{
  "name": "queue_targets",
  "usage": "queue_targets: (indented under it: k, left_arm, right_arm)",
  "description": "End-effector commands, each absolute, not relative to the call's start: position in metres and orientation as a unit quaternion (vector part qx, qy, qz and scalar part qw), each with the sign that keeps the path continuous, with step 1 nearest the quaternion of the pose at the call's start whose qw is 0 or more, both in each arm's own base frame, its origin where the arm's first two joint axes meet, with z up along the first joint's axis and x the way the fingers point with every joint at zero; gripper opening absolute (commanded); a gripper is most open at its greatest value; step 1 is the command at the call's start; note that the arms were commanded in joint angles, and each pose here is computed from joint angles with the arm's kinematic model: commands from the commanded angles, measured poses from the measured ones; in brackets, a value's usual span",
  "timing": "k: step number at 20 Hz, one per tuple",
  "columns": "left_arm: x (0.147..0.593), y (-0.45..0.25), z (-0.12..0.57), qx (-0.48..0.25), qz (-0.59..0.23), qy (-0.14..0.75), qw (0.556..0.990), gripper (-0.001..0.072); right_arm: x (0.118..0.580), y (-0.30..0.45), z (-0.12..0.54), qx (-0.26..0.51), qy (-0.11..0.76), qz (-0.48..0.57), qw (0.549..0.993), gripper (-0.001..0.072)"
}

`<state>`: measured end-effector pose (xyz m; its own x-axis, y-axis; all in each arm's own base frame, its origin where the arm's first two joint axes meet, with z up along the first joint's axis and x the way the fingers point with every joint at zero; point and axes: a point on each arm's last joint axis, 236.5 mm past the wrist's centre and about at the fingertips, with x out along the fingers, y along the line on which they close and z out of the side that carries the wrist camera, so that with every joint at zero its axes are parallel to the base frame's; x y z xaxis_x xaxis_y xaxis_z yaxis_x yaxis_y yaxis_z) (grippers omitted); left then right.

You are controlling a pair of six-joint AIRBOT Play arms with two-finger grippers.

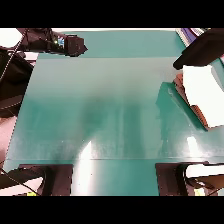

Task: Fold the shirts.

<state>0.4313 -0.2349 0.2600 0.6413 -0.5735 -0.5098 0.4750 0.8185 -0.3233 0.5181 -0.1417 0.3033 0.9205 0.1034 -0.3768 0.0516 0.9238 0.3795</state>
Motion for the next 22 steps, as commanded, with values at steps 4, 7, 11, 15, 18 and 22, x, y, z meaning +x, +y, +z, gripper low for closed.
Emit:
queue_targets:
  k: [4,7,11,15,18,22]
  left_arm:
    - [0.430,-0.235,0.258,-0.078,-0.291,0.313,0.901,0.0027]
    - [0.430,-0.235,0.258,-0.078,-0.291,0.312,0.901,0.0027]
    - [0.430,-0.235,0.258,-0.077,-0.292,0.312,0.901,0.0027]
    - [0.430,-0.235,0.258,-0.072,-0.293,0.311,0.901,0.0027]
    - [0.430,-0.235,0.258,-0.070,-0.294,0.310,0.901,0.0027]
    - [0.430,-0.235,0.258,-0.070,-0.294,0.310,0.901,0.0027]
  right_arm:
    - [0.457,-0.176,0.288,0.163,0.246,-0.019,0.955,0.0019]
    - [0.418,-0.195,0.250,0.169,0.299,-0.042,0.938,0.0019]
    - [0.354,-0.232,0.184,0.159,0.391,-0.132,0.897,0.0020]
    - [0.303,-0.246,0.133,0.191,0.438,-0.178,0.860,0.0024]
    - [0.280,-0.246,0.102,0.224,0.459,-0.190,0.838,0.0433]
    - [0.258,-0.266,0.107,0.255,0.447,-0.222,0.828,0.0639]
